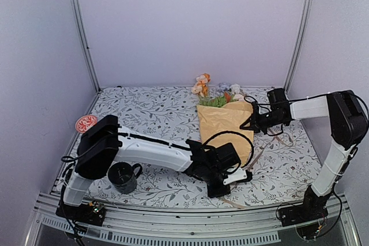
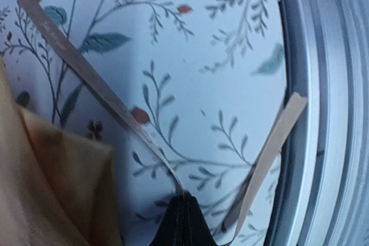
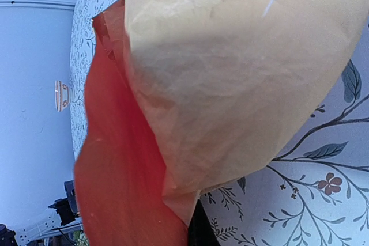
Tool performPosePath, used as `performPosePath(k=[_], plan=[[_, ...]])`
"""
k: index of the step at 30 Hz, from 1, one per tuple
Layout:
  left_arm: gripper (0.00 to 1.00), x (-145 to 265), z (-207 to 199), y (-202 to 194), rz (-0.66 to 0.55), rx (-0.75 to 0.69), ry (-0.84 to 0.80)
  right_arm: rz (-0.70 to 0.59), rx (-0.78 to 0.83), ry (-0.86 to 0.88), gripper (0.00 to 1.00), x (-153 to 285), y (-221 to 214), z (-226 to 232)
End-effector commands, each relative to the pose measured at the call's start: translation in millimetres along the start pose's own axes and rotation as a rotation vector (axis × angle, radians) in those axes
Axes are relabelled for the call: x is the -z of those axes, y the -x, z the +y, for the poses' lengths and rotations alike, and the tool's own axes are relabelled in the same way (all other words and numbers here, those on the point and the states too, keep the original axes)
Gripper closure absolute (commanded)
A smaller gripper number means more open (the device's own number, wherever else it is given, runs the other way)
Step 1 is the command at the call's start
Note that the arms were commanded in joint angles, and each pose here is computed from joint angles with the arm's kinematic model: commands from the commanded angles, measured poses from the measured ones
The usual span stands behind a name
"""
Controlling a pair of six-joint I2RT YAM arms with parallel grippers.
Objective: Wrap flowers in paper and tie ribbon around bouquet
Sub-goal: Straighten the ribbon at the center of the board.
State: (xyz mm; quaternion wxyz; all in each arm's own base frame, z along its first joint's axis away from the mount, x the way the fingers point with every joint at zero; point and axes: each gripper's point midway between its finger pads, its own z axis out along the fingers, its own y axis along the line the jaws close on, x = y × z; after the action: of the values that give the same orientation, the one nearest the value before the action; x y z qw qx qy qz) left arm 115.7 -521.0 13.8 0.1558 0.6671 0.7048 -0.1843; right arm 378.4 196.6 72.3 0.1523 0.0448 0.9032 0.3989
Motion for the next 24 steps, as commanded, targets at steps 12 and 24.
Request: performPosePath(k=[12, 24], plan=[[1.0, 46, 40, -145, 0.169, 0.385, -0.036, -0.004, 0.076, 0.072, 1.0, 28, 23, 45], [1.0, 109, 212, -159, -0.059, 0.821, 0.403, 0.025, 0.044, 0.05, 1.0, 27, 0, 22]])
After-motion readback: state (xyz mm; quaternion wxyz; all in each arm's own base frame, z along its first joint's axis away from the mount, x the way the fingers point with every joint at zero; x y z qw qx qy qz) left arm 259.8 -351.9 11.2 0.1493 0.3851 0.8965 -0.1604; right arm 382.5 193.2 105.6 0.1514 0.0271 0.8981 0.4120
